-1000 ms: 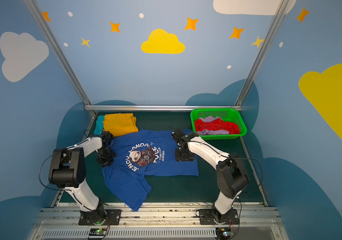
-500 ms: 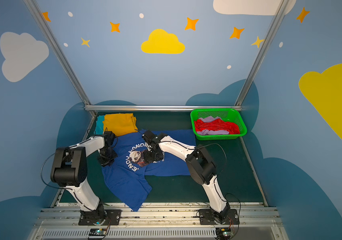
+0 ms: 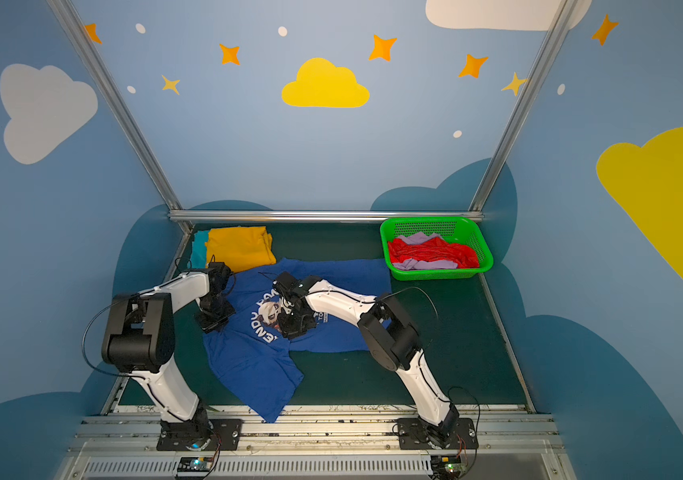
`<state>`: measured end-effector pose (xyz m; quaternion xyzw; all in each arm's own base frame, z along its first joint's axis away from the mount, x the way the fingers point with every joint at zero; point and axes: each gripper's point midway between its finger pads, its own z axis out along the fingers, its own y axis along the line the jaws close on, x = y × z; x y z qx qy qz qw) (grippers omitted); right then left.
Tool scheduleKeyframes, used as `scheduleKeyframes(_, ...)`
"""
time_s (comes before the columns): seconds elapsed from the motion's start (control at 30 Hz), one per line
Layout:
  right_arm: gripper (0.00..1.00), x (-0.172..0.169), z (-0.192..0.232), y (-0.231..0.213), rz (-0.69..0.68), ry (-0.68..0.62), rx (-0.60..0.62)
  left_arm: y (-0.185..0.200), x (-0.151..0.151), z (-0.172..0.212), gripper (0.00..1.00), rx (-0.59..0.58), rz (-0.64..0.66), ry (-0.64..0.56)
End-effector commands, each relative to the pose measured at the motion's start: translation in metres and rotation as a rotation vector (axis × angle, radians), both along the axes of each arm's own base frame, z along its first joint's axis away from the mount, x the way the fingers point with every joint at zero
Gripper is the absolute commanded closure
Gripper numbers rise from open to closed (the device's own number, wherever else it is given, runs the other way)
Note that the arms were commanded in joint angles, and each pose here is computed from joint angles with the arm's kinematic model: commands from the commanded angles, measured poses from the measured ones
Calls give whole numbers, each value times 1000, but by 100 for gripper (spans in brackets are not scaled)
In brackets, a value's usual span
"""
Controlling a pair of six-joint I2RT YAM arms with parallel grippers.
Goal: Fold and stack the t-shirts
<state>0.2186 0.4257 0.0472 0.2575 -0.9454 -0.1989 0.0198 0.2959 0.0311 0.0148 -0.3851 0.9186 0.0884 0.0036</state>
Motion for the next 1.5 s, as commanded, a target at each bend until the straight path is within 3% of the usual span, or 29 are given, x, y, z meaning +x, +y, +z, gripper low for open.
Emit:
scheduleKeyframes(0.0,100,-25,34,-8,75,-68,1,-4,17,-14,95,-22,11,-36)
scheduleKeyframes(0.17,100,-102,49,-21,327,-152,-67,-6,27,-11,95,-33,9,-56)
scheduleKeyframes(0.37,97,-186,28,-1,574,-82,-89,-3,32,-10,95,-29,5,-62)
scheduleKeyframes(0.43,70,-188,24,3,616,-106,-143,-3,32,-11,95,-30,6,-59)
scheduleKeyframes(0.5,53,-185,25,5,617,-115,-136,-4,33,-11,95,-35,5,-60)
scheduleKeyframes(0.6,37,-168,38,-4,545,-119,-101,-5,34,-11,95,-39,1,-62)
scheduleKeyframes(0.77,35,-106,59,-66,204,-96,-131,-6,37,-8,94,-42,-5,-67)
scheduleKeyframes(0.9,59,-72,36,-151,-110,7,-323,-10,39,-5,92,-43,-15,-68)
scheduleKeyframes(1.0,73,-59,19,-192,-229,47,-418,-11,38,4,82,-27,-21,-80)
scheduleKeyframes(1.1,85,-42,12,-205,-272,31,-440,-11,38,21,85,-1,-28,-117)
scheduleKeyframes(1.13,84,-38,10,-206,-278,38,-438,-10,38,26,85,3,-27,-128)
scheduleKeyframes(1.23,57,-32,2,-204,-276,70,-440,-9,36,38,85,15,-26,-144)
scheduleKeyframes(1.27,53,-31,0,-203,-273,78,-443,-7,35,41,85,19,-24,-148)
scheduleKeyframes(1.47,48,-37,-11,-200,-258,117,-441,-7,29,40,85,24,-20,-143)
